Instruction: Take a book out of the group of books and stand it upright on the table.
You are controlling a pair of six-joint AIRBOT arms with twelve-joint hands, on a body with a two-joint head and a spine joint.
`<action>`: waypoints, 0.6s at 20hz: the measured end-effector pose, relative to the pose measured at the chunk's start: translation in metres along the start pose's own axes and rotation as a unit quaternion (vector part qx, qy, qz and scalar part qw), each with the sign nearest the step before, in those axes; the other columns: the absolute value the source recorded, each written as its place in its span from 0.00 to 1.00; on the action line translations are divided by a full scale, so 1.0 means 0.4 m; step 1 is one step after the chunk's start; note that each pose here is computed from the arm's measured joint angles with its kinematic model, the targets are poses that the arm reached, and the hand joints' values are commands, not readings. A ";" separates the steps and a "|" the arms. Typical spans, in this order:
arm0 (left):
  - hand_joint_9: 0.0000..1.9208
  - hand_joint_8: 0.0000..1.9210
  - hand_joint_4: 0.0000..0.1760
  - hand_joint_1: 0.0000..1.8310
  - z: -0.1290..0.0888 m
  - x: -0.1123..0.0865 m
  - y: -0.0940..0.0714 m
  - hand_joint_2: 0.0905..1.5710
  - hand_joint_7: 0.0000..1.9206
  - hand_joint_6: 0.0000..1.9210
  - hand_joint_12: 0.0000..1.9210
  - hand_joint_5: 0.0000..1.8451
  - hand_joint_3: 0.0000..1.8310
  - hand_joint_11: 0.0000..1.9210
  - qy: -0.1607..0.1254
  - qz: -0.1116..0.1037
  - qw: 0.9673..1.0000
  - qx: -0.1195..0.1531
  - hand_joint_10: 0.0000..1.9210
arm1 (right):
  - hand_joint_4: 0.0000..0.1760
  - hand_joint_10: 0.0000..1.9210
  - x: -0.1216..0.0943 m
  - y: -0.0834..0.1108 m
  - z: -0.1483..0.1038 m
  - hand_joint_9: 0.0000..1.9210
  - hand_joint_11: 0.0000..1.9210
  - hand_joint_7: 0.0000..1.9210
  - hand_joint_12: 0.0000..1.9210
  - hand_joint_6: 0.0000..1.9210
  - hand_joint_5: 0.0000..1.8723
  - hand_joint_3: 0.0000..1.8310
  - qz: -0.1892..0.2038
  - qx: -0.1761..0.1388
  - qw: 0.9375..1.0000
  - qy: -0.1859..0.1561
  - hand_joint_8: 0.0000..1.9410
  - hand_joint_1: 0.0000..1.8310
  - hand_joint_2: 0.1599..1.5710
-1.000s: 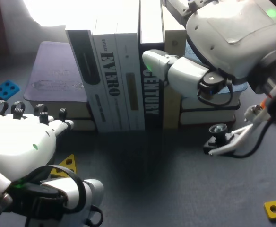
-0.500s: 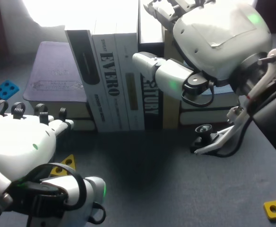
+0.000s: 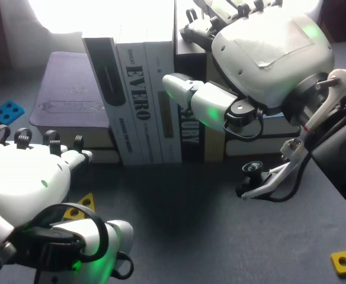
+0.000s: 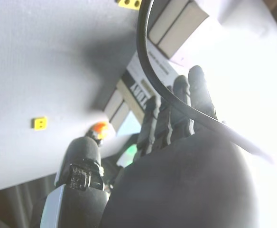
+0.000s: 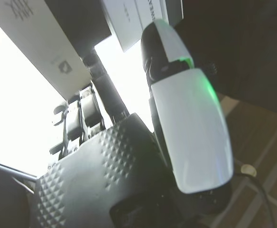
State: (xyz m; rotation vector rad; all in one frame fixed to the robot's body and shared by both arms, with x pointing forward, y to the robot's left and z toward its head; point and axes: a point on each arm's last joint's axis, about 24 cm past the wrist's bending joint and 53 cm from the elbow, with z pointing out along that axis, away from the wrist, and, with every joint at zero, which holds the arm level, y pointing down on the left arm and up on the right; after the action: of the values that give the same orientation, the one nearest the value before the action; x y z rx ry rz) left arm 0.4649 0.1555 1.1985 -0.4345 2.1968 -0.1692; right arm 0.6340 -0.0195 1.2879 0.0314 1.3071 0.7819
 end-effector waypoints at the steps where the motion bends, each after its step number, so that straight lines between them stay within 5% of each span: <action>1: 0.00 0.00 0.00 0.02 0.000 0.000 0.000 0.86 0.01 0.00 0.02 0.02 0.00 0.00 0.000 0.000 1.000 0.000 0.00 | 0.00 0.00 0.000 0.000 0.000 0.00 0.00 0.04 0.00 0.11 0.30 0.00 0.000 0.000 1.000 0.000 0.01 0.00 0.78; 12: 0.00 0.00 0.00 0.01 0.000 0.001 0.000 0.86 0.01 0.00 0.00 0.01 0.00 0.01 0.001 -0.001 1.000 0.000 0.00 | 0.00 0.00 0.000 0.032 -0.060 0.00 0.00 0.04 0.00 0.11 0.33 0.00 -0.020 -0.023 0.999 0.010 0.00 0.00 0.78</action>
State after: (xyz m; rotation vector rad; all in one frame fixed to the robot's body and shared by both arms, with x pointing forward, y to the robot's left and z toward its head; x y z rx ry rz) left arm 0.4648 0.1554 1.1983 -0.4366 2.1976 -0.1703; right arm 0.6069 -0.0195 1.2865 -0.0392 1.3047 0.7795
